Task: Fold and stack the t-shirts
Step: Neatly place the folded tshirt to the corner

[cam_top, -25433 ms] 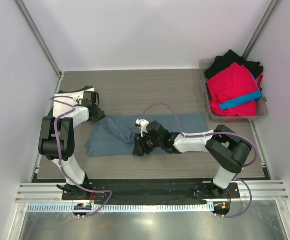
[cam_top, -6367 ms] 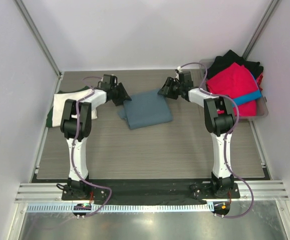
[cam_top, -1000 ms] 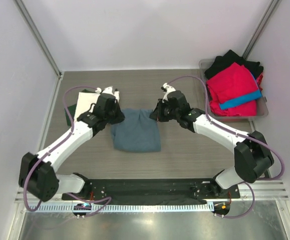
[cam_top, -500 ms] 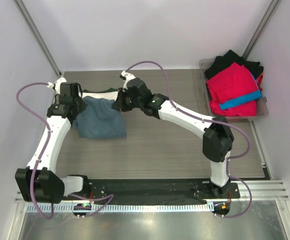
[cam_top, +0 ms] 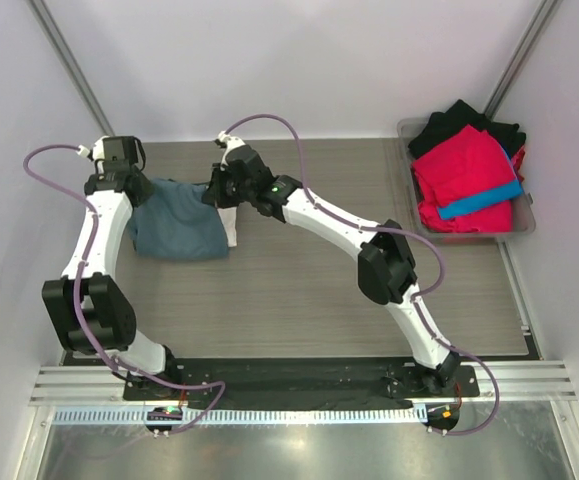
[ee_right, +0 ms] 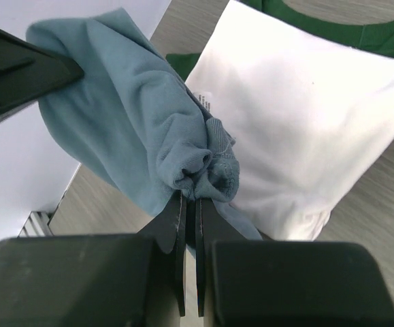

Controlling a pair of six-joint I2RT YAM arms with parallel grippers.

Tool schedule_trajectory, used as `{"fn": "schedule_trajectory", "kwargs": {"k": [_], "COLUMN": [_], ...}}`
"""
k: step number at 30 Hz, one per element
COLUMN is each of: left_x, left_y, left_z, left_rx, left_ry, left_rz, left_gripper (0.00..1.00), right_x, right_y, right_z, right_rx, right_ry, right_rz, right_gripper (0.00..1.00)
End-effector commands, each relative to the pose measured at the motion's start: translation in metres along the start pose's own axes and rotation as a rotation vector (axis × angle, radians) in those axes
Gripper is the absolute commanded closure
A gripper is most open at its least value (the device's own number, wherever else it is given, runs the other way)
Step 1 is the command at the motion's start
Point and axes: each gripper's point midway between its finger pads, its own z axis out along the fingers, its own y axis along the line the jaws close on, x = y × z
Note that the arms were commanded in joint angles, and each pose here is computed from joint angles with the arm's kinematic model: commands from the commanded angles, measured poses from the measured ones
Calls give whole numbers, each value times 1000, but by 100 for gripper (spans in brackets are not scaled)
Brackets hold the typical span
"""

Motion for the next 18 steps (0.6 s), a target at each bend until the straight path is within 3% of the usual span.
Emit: {"fn": "schedule_trajectory", "kwargs": {"k": [1,13,18], "left_x": [-28,-30,-24], "left_y": [-10,-31,-39], "left_z": [-1,53,99], "left_rx": [45,66,46], "left_ry": [-61,-9,45], "left_rz": [-30,-35,-24], "left_gripper": [100,100,100], "right_x": [-33,-48,-56], "right_y": [18,-29,-59], "right_z": [-3,21,38], "right_rx": [-33,38,44], "right_ry": [-80,-119,-139], "right_rz": [-29,-11,31], "right_gripper": [99,99,98]}}
